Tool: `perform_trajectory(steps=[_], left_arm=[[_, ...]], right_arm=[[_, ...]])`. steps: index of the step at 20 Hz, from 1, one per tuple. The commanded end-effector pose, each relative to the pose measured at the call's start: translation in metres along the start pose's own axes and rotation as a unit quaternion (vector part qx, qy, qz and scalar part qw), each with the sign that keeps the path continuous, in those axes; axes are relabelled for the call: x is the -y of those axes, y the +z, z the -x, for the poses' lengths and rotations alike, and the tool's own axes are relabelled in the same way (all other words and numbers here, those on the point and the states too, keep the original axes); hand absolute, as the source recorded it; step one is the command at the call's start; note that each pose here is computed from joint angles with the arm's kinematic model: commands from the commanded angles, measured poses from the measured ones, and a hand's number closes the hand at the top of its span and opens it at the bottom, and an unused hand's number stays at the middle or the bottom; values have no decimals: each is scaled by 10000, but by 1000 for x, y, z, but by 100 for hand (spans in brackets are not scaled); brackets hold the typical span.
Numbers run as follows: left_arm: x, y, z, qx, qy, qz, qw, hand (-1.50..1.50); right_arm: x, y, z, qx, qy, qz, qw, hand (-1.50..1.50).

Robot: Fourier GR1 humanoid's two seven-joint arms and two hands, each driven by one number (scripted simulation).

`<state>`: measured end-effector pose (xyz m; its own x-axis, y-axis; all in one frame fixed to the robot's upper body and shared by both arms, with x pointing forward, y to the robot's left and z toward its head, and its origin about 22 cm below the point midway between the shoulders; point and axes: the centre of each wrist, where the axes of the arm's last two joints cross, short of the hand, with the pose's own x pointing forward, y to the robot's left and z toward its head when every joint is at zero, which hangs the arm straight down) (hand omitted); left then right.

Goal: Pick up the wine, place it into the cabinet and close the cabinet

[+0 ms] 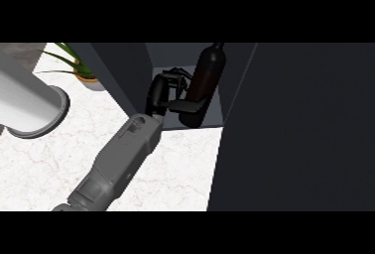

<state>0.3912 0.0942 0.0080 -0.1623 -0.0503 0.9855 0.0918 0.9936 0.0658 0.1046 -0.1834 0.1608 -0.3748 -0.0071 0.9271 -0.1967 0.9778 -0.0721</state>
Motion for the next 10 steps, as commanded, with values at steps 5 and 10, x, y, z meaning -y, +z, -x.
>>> perform_trajectory(steps=[5, 10], left_arm=[[-6, -13, 5, -400, -190, -382, 9983, 150], [-15, -21, 3, -502, 15, -562, 9972, 150]], right_arm=[[3, 21, -36, 158, -608, -166, 9979, -150], [7, 21, -39, 123, -647, -126, 9978, -150]])
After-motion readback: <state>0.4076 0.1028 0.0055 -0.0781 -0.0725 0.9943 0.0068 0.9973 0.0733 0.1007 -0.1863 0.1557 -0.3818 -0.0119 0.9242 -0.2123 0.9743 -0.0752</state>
